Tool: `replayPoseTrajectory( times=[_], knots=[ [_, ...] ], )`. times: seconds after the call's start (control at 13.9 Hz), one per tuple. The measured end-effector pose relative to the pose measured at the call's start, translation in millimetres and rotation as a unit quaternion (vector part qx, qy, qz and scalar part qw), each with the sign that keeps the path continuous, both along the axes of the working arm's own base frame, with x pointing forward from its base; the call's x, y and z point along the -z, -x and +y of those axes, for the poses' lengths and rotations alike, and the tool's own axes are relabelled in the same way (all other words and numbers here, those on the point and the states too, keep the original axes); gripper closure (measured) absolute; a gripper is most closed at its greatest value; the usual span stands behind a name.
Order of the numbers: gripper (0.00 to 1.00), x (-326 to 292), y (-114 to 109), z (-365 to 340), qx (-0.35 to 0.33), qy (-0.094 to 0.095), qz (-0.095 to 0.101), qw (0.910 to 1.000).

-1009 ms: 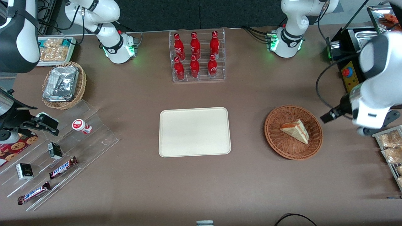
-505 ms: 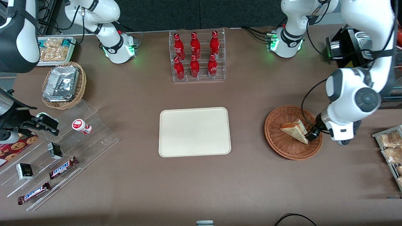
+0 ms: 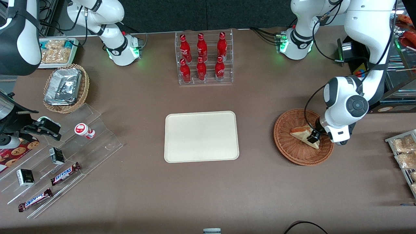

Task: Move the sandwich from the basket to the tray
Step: 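Lower the left gripper onto the wrapped sandwich and close on it, then lift the sandwich and carry it over the cream tray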

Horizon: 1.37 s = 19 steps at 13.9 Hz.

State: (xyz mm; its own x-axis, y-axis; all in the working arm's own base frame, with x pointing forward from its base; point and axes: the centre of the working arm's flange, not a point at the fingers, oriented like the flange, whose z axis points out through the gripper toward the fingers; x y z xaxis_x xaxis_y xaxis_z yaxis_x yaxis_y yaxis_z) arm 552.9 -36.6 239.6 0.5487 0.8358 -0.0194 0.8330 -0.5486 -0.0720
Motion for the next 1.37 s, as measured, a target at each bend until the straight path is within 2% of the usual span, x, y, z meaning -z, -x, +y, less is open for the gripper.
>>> replayPoseTrajectory(
  times=[0.22,0.29,0.36,0.43,0.65,0.72,0.79,0.94,1.23,1.37],
  knots=[
    [0.0,20,2,-1,-0.016,0.0,-0.006,0.9999],
    [0.05,23,1,-1,-0.018,0.0,-0.009,0.9998],
    [0.05,24,1,-2,-0.019,0.001,-0.01,0.9998],
    [0.11,24,1,-2,-0.02,0.001,-0.011,0.9997],
    [0.46,17,-3,-4,-0.017,0.002,-0.02,0.9996],
    [0.54,9,-6,-6,-0.014,0.003,-0.028,0.9995],
    [0.64,-4,-9,-12,-0.007,0.004,-0.035,0.9994],
    [0.76,-46,-16,-32,0.018,0.004,-0.034,0.9993],
    [0.76,-178,-27,-129,0.097,0.001,-0.023,0.995],
    [0.81,-225,-19,-206,0.156,0.006,-0.035,0.9871]
  ],
)
